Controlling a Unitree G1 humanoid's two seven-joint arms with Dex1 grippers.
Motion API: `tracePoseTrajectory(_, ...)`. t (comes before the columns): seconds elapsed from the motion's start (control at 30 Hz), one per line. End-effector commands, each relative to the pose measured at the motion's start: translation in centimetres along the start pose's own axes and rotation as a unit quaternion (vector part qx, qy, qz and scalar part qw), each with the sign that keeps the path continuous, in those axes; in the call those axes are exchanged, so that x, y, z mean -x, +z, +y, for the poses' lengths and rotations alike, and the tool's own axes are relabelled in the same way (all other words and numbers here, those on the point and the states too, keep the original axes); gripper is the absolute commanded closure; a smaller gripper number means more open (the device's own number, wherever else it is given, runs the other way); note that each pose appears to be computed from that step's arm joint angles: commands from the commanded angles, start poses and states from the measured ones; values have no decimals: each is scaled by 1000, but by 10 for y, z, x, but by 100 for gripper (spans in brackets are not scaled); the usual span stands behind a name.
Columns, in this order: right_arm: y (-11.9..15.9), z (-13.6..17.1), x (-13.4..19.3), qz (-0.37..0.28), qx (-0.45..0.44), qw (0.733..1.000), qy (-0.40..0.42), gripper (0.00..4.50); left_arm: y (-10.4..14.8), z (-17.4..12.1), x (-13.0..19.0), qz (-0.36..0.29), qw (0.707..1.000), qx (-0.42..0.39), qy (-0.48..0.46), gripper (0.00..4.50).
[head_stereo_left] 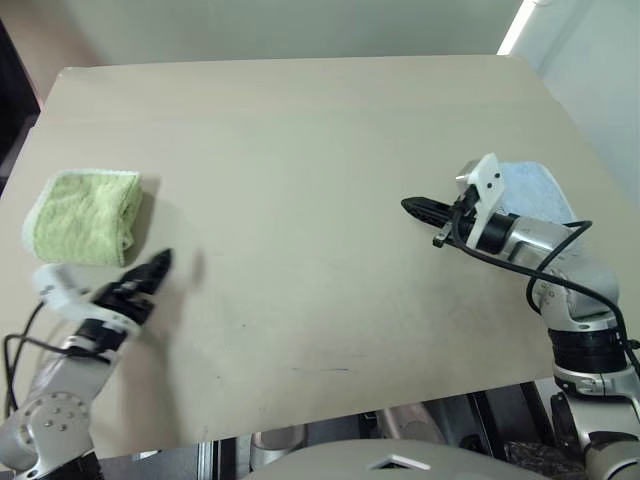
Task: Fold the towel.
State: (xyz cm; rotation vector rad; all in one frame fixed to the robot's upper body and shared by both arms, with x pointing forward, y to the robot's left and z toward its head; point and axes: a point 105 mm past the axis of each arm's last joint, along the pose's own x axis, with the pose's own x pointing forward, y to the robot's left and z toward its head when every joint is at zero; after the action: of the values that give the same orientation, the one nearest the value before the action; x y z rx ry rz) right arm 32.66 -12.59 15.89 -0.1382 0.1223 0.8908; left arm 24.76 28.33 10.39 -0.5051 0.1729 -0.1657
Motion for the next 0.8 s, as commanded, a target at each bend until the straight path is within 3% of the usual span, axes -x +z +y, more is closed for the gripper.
tracePoseTrajectory(0.03, 4, -1, 13, -6, 1, 1000, -5, 450, -6, -46, -19, 41, 989, -108, -97, 9)
tracePoseTrajectory(0.17, -13, 10, 21, 12, -25, 999, 22, 450, -15, -83, -46, 66, 960, -200, -186, 9)
tracePoseTrajectory(0.3, -20, 18, 25, 18, -43, 998, 43, 450, -13, -97, -67, 72, 936, -252, -234, 9)
tracePoseTrajectory(0.53, -29, 24, 31, 33, -25, 998, 45, 450, -4, -84, -78, 90, 918, -294, -252, 9)
tracePoseTrajectory(0.8, -27, 19, 30, 20, -23, 999, 18, 450, 0, -82, -83, 89, 915, -300, -254, 9)
